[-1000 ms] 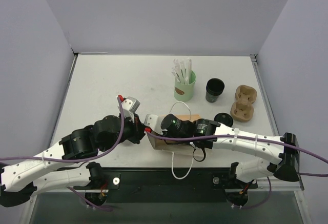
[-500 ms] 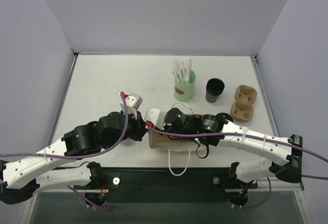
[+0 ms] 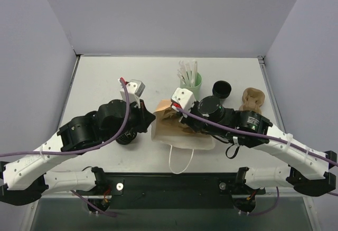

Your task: Pack the takeout coffee

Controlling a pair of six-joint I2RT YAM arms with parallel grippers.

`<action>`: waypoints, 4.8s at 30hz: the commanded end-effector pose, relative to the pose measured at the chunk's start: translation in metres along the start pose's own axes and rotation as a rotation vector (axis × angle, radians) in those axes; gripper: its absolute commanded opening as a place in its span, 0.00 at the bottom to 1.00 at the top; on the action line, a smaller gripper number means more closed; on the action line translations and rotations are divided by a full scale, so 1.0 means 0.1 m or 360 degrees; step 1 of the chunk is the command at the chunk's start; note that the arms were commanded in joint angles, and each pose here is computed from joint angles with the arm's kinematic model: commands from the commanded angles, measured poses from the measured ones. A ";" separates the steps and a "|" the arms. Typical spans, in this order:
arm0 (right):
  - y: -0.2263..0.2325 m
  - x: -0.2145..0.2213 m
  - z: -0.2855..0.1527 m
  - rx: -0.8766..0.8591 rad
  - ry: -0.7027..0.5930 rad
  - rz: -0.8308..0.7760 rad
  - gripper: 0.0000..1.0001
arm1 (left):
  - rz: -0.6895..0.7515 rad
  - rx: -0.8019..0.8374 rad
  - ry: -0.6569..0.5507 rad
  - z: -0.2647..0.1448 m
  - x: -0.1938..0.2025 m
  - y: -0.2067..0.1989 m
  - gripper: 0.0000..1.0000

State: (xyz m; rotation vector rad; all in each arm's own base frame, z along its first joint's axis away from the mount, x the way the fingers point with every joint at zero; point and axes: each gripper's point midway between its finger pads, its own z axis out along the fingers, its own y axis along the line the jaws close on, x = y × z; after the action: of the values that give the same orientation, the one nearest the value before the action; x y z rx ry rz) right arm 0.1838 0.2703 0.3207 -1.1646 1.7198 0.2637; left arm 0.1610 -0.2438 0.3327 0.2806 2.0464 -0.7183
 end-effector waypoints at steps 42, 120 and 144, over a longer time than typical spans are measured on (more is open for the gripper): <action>0.16 -0.23 -0.44 -0.0353 -0.0174 0.0253 0.00 | 0.0223 -0.0025 0.0481 0.33 0.06 0.03 0.00; -0.42 -0.02 -0.18 -0.0452 -0.0208 0.0945 0.00 | 0.0807 0.0791 0.0213 0.71 -0.53 -0.72 0.39; -0.46 -0.07 -0.25 -0.0429 -0.0228 0.1036 0.13 | 0.0501 0.0928 0.0299 0.65 -0.43 -0.77 0.00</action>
State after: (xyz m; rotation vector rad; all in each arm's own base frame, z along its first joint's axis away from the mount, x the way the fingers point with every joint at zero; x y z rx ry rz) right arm 0.2015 0.2359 0.3295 -0.7688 1.9805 0.9517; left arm 0.1997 -0.3354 0.3592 1.0900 1.8673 -1.0004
